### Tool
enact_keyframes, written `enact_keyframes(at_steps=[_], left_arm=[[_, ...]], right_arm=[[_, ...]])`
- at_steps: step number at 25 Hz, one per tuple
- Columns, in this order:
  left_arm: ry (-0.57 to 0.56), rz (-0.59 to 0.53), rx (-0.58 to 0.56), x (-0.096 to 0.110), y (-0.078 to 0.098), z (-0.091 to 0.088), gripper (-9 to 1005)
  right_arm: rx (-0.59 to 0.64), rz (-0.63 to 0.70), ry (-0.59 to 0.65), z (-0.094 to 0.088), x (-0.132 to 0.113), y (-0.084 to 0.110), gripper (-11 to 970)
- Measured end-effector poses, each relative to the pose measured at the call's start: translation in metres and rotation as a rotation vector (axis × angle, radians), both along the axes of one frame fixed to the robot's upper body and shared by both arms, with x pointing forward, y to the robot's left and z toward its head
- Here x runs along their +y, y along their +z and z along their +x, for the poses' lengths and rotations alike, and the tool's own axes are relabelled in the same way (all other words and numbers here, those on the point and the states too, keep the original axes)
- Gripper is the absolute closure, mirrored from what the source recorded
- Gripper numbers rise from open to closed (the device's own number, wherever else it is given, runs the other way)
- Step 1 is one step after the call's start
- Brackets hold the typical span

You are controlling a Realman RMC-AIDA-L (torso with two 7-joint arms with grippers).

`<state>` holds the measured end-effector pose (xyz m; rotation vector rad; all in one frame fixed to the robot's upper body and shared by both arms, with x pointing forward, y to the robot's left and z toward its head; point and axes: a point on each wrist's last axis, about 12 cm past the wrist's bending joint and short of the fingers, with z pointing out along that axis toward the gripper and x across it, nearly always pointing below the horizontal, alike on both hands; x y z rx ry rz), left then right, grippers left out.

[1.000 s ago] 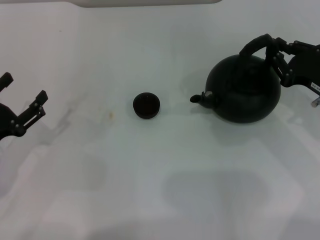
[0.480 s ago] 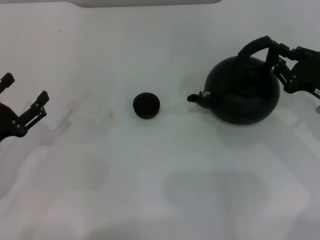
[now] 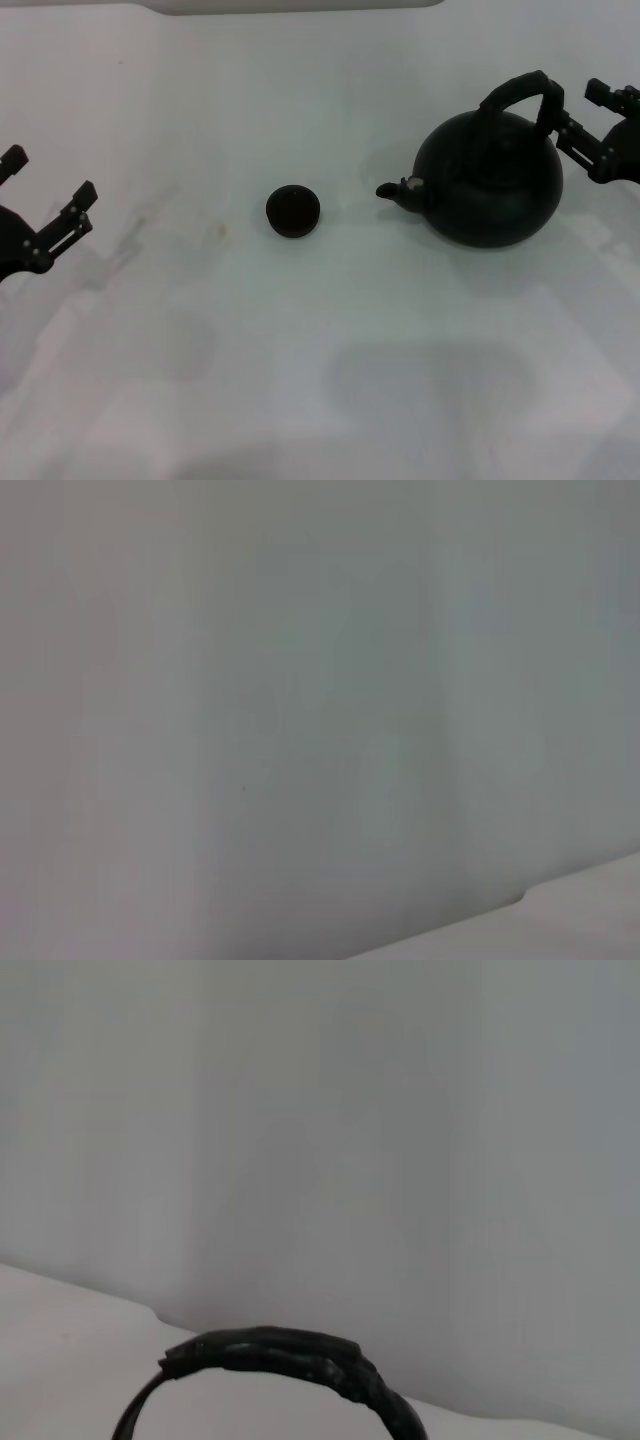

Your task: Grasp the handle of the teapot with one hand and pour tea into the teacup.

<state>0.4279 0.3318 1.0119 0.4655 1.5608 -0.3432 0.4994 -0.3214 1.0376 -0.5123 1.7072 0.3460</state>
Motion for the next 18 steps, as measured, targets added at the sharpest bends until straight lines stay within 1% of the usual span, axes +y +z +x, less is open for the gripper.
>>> enact_keyframes(at_steps=[2, 7, 13, 18], left_arm=[[0.0, 0.0, 0.0, 0.0, 0.0, 0.0, 124], [0.001, 0.0, 0.001, 0.0, 0.0, -0.001, 124], [0.006, 0.0, 0.0, 0.001, 0.0, 0.0, 124], [0.01, 0.002, -0.007, 0.002, 0.001, 0.0, 123]], right_arm=[[0.001, 0.001, -0.001, -0.001, -0.002, 0.0, 417], [0.0, 0.015, 0.015, -0.008, -0.01, 0.001, 168], [-0.002, 0.088, 0.056, -0.023, -0.022, 0.005, 148], [-0.047, 0.151, 0.008, -0.043, -0.045, 0.006, 132]])
